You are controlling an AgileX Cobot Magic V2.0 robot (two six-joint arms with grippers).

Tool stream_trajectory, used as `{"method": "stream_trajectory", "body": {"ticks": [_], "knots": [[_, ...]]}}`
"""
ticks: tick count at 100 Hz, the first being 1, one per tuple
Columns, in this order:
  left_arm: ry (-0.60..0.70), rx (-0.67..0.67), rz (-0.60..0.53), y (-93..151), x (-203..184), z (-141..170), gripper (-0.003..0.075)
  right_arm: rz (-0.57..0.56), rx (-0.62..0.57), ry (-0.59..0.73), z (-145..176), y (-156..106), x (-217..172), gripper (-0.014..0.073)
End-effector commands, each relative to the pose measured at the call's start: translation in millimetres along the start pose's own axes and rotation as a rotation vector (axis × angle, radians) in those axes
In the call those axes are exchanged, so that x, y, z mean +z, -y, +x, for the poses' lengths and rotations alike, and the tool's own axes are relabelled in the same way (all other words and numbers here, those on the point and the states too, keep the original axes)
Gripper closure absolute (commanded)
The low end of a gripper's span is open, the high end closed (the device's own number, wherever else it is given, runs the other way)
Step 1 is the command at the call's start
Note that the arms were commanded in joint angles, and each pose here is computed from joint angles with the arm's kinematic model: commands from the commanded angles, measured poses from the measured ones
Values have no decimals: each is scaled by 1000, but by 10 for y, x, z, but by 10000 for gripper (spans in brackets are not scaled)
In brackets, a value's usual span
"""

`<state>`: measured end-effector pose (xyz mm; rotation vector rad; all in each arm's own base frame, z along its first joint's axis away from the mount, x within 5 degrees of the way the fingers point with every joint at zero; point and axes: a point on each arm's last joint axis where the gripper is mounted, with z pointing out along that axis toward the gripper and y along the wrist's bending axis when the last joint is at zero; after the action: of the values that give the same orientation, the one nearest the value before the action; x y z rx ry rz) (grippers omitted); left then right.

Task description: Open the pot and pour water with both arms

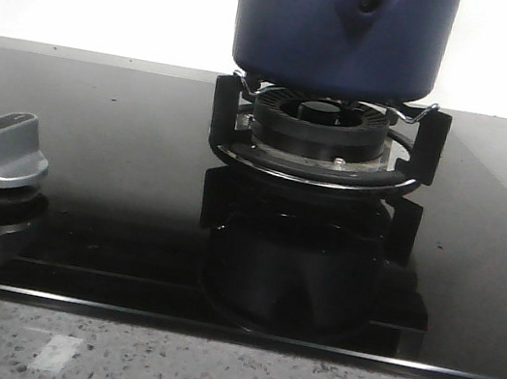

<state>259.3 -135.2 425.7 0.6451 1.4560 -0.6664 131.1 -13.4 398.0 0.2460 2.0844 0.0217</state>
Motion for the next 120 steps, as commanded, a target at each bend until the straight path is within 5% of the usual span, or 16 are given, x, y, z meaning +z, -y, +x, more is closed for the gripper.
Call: {"method": "stream_trajectory", "body": {"ticks": [1, 20, 49, 80, 120], "knots": [[60, -16, -31, 132, -390, -97, 700, -21, -73, 148, 61, -6, -155, 664], [-62, 74, -59, 349, -842, 368, 740, -63, -85, 290, 500, 38, -376, 664], [-72, 7, -125, 562, -1292, 836, 741, -98, -94, 443, 1040, 118, -677, 665], [27, -15, -195, 720, -1657, 969, 740, -147, -55, 446, 1292, 124, -708, 669], [39, -11, -184, 743, -1676, 960, 740, -144, -57, 411, 1321, 126, -694, 669]]}}
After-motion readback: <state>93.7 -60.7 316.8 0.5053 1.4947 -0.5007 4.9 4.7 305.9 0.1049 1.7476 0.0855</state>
